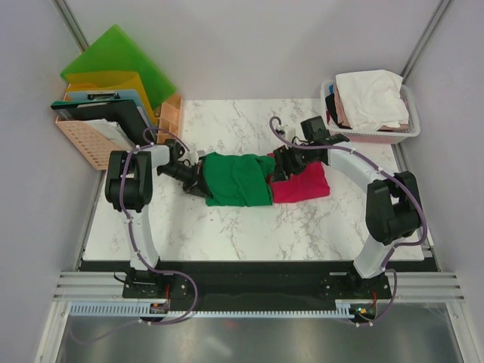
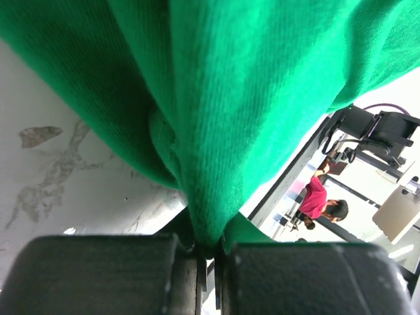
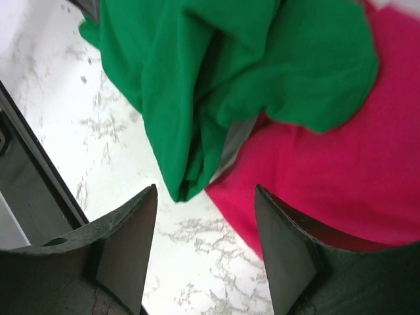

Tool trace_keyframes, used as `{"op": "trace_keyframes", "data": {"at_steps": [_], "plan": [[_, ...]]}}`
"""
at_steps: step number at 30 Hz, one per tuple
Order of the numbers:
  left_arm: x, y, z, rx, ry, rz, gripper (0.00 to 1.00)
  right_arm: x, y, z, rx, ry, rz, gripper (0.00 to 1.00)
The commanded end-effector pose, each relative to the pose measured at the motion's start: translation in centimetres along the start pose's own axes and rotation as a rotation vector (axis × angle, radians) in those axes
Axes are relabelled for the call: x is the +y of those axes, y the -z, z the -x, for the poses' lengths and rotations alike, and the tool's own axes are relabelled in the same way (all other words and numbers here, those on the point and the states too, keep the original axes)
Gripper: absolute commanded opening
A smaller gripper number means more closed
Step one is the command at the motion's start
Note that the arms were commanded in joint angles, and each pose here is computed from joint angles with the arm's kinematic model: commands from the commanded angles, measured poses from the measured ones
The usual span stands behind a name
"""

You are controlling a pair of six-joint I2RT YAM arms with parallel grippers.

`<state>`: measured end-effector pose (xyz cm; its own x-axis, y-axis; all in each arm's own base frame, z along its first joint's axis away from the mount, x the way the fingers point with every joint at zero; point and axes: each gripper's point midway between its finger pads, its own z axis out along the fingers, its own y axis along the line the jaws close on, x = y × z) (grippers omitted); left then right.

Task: Fold and stack the t-shirts
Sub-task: Put the neatly folded tshirt into the corner of the board with both arms

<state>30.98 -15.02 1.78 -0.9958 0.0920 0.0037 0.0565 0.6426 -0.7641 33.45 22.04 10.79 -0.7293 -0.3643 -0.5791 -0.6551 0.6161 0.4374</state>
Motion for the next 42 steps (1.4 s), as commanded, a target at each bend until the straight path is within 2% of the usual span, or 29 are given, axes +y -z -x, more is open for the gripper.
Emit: {"op": "trace_keyframes", "data": {"at_steps": [1, 15, 24, 25, 26, 27, 28, 38, 39, 41, 42], "plan": [[-0.4, 1.0, -1.0, 0.001, -0.006, -0.033, 0.02, 0.3, 0.3, 5.1, -0.114, 0.076, 0.023, 0.68], [0.2, 1.5, -2.7, 0.021, 0.007, -0.052, 0.02, -3.4, -4.6, 3.9, -0.052, 0.03, -0.009, 0.67], [1.0, 2.6, -3.7, 0.021, 0.016, -0.052, 0.02, -5.6, -6.9, 5.3, -0.065, 0.001, -0.037, 0.65], [1.2, 2.9, -3.7, 0.012, 0.02, -0.053, 0.02, -5.7, -7.2, 5.4, -0.065, 0.003, -0.036, 0.58], [1.3, 2.9, -3.9, 0.015, 0.014, -0.053, 0.02, -5.9, -7.4, 5.4, -0.067, -0.003, -0.037, 0.45], [1.5, 3.1, -4.0, 0.013, 0.022, -0.054, 0.02, -5.9, -7.5, 5.6, -0.073, -0.002, -0.032, 0.12], [1.6, 3.2, -4.1, 0.009, 0.025, -0.055, 0.02, -5.9, -7.6, 5.7, -0.075, -0.007, -0.032, 0.01], [2.4, 3.6, -3.9, 0.005, 0.036, -0.06, 0.02, -4.4, -7.5, 9.4, -0.133, 0.057, -0.003, 0.0], [2.4, 3.7, -4.0, 0.004, 0.037, -0.06, 0.02, -4.2, -7.5, 10.2, -0.147, 0.066, 0.004, 0.15], [2.5, 3.7, -4.1, 0.005, 0.037, -0.063, 0.02, -4.2, -8.0, 10.1, -0.132, 0.052, 0.031, 0.52], [2.5, 3.7, -4.1, 0.004, 0.036, -0.065, 0.02, -4.0, -8.1, 10.3, -0.131, 0.049, 0.037, 0.81]]}}
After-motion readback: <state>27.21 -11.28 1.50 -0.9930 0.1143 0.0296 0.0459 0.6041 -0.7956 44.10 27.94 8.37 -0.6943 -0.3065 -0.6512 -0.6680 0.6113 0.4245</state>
